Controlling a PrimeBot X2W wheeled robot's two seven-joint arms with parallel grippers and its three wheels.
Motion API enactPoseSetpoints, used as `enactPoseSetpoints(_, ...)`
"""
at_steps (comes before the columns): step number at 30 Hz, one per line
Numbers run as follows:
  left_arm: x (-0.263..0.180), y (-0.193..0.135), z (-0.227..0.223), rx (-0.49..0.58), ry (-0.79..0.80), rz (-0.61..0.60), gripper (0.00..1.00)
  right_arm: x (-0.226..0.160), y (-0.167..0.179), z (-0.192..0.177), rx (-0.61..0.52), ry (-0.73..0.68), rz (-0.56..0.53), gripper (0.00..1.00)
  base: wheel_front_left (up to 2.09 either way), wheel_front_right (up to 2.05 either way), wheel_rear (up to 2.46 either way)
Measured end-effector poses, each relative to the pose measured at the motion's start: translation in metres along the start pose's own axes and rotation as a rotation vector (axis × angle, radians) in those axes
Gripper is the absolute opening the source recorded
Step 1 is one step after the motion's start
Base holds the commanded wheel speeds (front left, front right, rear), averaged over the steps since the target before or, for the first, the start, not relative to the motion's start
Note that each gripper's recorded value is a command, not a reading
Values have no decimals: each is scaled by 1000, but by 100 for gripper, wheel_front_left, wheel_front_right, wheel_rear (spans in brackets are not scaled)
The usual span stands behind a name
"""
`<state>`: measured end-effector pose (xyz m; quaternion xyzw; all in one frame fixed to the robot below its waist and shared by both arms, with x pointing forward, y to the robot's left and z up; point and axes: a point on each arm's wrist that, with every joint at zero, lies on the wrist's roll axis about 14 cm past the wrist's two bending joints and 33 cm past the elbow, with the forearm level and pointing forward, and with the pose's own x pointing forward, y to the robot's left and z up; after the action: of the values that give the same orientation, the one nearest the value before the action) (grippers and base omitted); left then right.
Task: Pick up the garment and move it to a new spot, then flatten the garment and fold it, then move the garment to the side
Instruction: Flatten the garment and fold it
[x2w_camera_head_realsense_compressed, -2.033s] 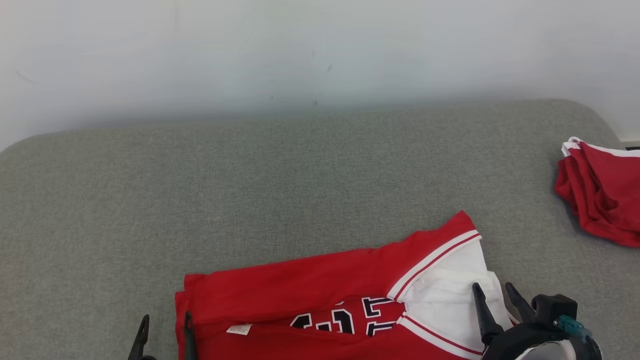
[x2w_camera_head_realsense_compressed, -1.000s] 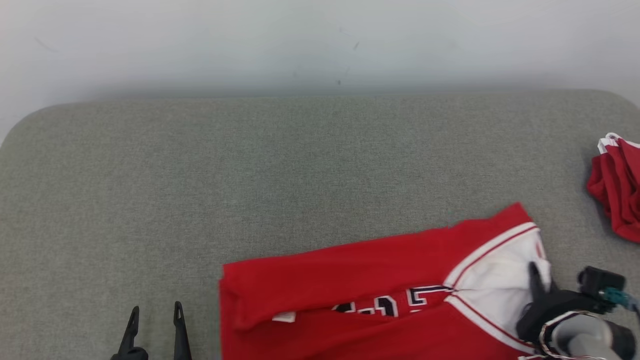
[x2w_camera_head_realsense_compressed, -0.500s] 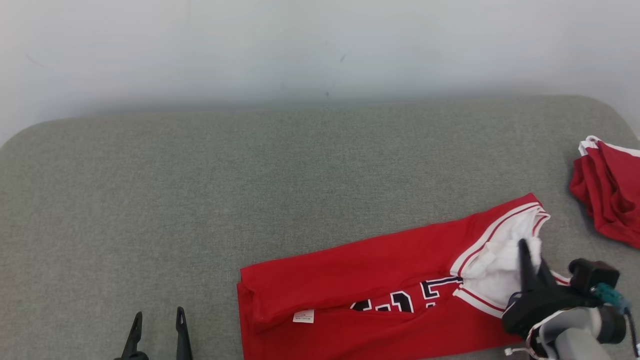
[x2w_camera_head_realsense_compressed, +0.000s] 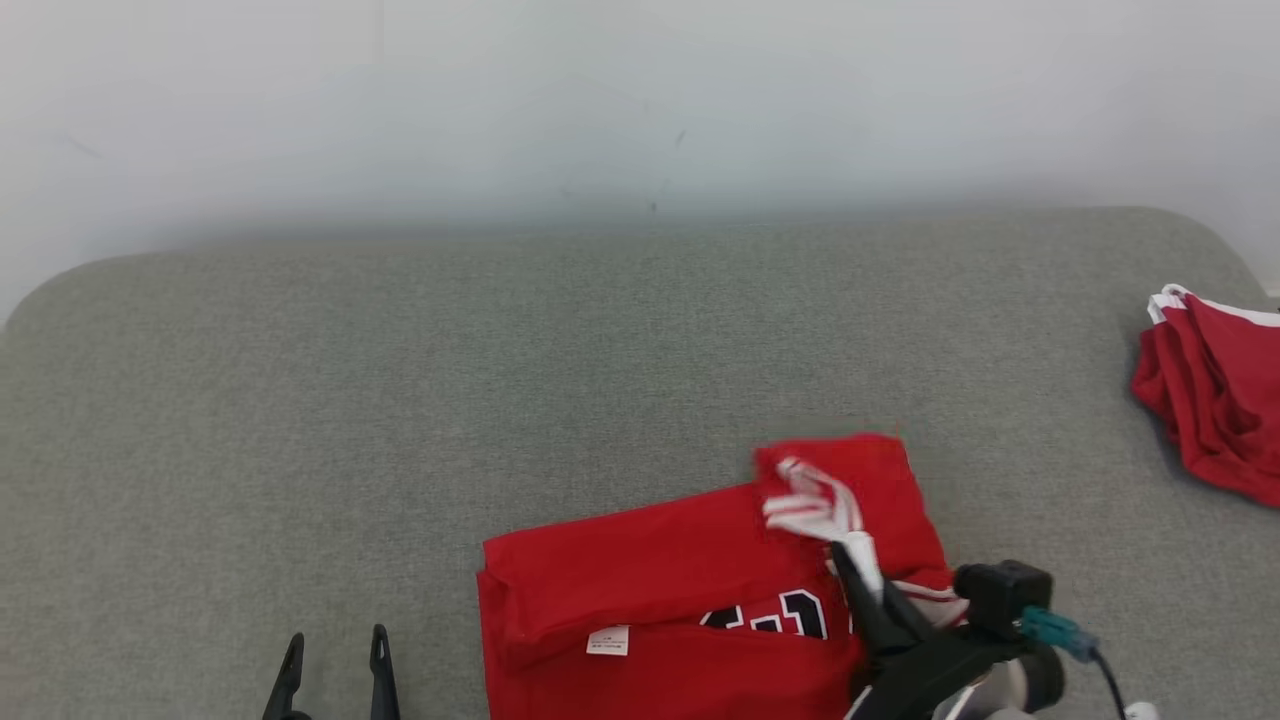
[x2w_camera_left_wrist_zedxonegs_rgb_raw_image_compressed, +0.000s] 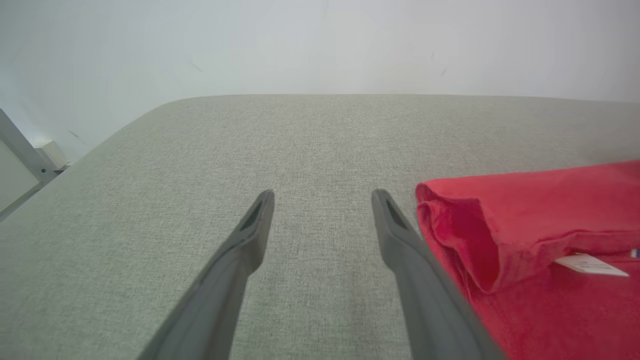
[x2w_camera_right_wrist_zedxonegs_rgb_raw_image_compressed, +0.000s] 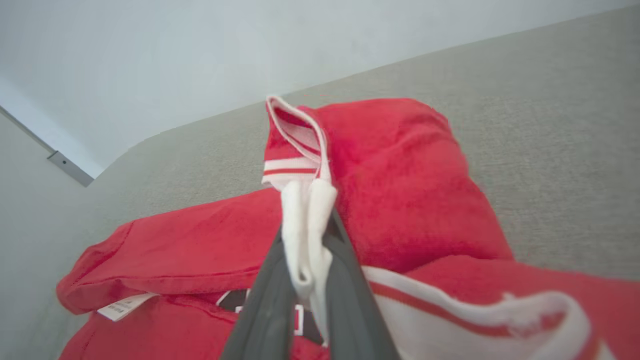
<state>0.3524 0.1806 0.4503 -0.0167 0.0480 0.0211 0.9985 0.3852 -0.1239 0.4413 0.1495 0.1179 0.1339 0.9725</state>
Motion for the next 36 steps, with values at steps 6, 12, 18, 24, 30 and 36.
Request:
enactPoseSetpoints(6, -7, 8, -3, -1, 10, 26, 100, 10, 55, -17, 20, 80, 156, 0, 0, 0, 0)
enactPoseSetpoints(12, -15, 18, -4, -3, 12, 58, 100, 15, 99, -33, 24, 151, 282, 0, 0, 0, 0)
enactPoseSetpoints(18, -22, 26, -5, -7, 11, 87, 100, 22, 138, -36, 16, 164, 387, 0, 0, 0, 0)
enactPoseSetpoints(24, -26, 29, -4, -8, 9, 98, 100, 27, 158, -40, 4, 175, 436, 0, 0, 0, 0)
enactPoseSetpoints(30, -26, 28, -3, -7, 4, 98, 100, 30, 170, -35, 9, 141, 460, 100, 0, 0, 0)
enactPoseSetpoints(36, -24, 27, -2, -6, 2, 92, 100, 35, 157, -19, 7, 62, 425, 100, 0, 0, 0)
